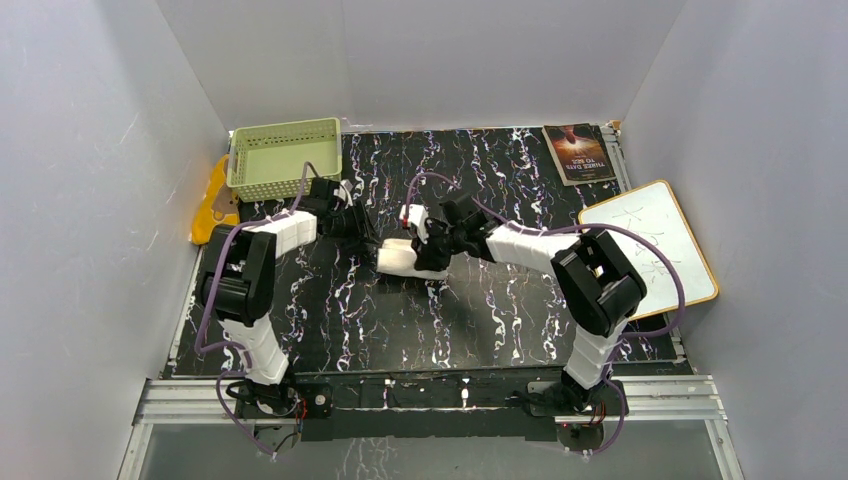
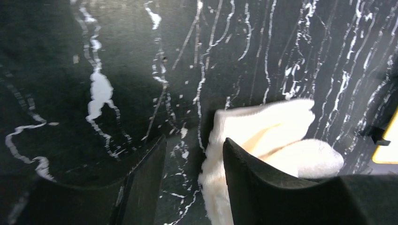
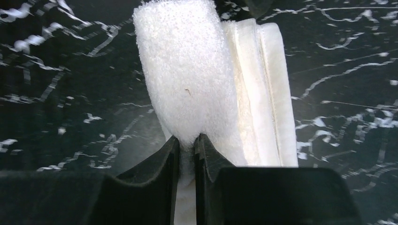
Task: Roll the towels
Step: Roll the towel at the center of the board.
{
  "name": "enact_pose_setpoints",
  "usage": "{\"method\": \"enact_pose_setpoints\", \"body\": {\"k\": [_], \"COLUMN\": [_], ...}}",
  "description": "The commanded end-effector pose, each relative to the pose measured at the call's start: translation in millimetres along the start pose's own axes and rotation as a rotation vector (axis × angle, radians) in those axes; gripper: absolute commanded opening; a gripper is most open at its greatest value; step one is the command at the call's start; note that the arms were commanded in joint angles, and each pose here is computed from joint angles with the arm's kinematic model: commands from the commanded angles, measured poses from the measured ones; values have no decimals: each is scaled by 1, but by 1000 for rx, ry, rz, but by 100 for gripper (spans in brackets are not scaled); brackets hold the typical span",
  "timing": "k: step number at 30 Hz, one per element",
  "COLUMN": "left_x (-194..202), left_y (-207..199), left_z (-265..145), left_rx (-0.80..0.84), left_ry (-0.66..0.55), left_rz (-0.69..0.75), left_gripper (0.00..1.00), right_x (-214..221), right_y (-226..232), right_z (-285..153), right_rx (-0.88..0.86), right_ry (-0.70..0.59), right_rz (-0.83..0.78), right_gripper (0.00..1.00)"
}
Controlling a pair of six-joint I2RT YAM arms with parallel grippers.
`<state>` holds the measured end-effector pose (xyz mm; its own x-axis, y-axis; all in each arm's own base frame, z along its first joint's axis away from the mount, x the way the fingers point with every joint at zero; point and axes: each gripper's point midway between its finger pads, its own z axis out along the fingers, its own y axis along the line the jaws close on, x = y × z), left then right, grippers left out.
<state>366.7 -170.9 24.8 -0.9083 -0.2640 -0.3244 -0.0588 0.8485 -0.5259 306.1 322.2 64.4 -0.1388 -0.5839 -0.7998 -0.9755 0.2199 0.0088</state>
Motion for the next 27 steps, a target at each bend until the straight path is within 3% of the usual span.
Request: {"method": "enact_pose_setpoints", "body": {"k": [1, 5, 9, 15, 19, 27], "left_x": [13, 3, 18, 37, 48, 37], "left_y": [43, 21, 9, -27, -48, -66], "left_z": [-21, -49, -68, -95, -93, -58], "left_rx": [-189, -129, -49, 206, 369, 492], "left_ry": [26, -39, -74, -172, -185, -218], "left_rz": [-16, -6, -32, -116, -157, -153], "left_gripper": [48, 51, 55, 61, 63, 68], "right_x": [-23, -29, -32, -27, -31, -35], "right_y": [22, 11, -3, -17, -32, -41], "right_z": [-4, -6, -4, 10, 11, 15], "right_rx": [-191, -181, -177, -233, -296, -341], "right_ry": [-50, -90, -139, -133, -188, -264], "right_rz": [269, 521, 756, 953, 1117, 1229], "right_gripper": [9, 7, 0, 0, 0, 0]}}
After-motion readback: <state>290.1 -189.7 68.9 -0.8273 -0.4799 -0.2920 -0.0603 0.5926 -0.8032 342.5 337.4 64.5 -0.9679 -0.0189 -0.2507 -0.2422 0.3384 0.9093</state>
